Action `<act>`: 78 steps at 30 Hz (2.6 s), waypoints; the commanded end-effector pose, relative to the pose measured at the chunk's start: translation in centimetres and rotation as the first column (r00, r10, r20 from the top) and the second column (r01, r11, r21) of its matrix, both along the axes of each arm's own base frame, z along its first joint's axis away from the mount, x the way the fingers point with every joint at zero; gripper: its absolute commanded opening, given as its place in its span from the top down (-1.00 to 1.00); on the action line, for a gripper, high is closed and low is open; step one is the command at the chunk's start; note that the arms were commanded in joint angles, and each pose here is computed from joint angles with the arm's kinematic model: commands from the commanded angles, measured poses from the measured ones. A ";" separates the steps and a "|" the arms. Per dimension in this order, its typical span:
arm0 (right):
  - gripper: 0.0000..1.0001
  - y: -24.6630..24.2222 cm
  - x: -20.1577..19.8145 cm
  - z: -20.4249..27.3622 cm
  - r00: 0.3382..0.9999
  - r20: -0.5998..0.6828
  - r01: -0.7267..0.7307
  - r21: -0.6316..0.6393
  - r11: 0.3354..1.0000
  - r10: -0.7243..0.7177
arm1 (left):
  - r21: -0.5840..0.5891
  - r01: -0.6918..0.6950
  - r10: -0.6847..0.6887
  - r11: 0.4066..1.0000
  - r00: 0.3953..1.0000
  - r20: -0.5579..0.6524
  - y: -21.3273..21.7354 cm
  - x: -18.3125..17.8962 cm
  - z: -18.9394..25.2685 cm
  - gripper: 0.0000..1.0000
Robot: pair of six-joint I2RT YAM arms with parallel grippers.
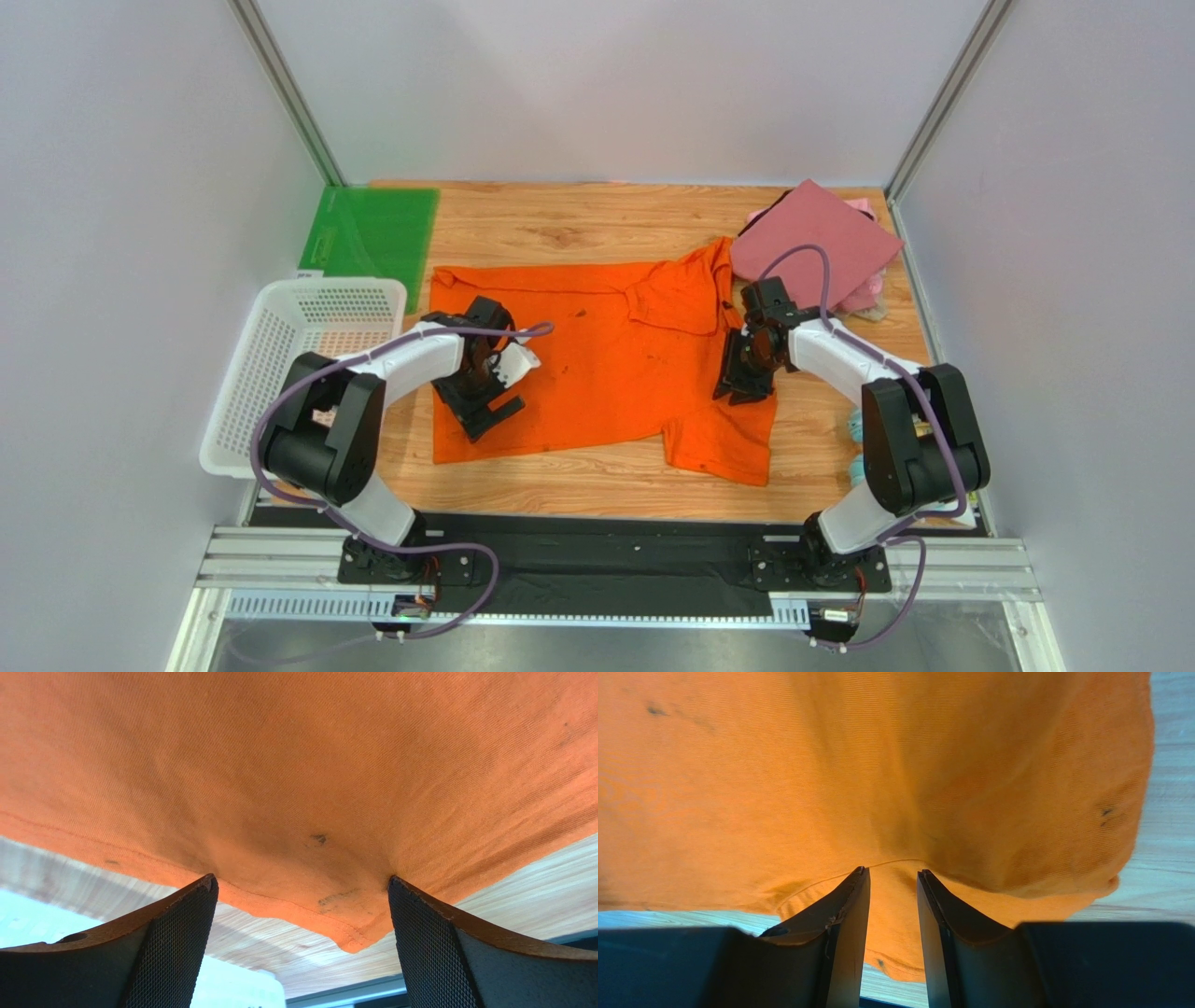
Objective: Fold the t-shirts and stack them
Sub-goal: Flatten the tshirt out
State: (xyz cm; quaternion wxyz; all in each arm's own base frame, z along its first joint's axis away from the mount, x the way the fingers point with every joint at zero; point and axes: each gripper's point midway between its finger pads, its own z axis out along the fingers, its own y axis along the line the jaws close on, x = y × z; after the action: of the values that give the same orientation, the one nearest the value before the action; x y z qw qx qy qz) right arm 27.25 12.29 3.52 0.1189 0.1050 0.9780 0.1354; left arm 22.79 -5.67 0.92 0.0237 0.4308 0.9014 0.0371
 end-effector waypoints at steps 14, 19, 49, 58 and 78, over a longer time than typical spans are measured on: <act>0.31 -0.8 2.3 -0.9 1.000 -0.006 0.021 -0.019 1.000 -0.021 | 0.057 -0.063 0.061 0.996 0.998 0.035 4.6 3.0 -1.8 -0.77; 0.34 -1.3 -0.2 -2.4 0.998 -0.048 0.033 -0.024 0.999 -0.034 | 0.057 -0.049 0.046 0.997 0.998 0.047 4.7 3.0 -1.4 -0.76; 0.19 1.6 10.5 8.4 0.983 0.184 0.015 0.069 0.998 -0.028 | -0.124 -0.079 0.118 0.989 0.930 0.348 1.2 11.8 14.2 -0.99; 0.23 0.8 16.1 6.0 0.985 0.165 0.041 0.060 0.997 -0.050 | -0.173 -0.206 0.252 0.963 0.913 0.320 -0.1 20.3 11.8 -0.92; 0.43 0.9 19.9 3.6 0.987 0.135 0.074 0.120 0.990 -0.090 | -0.159 -0.438 0.465 0.885 0.845 0.265 3.7 28.1 7.2 -0.85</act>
State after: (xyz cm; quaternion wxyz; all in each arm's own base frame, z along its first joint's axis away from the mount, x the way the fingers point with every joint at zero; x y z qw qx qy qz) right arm 45.91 12.43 6.73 0.1749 0.1416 0.9589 0.1731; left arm 50.81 -2.42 8.32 0.1785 0.2296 0.9543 0.0696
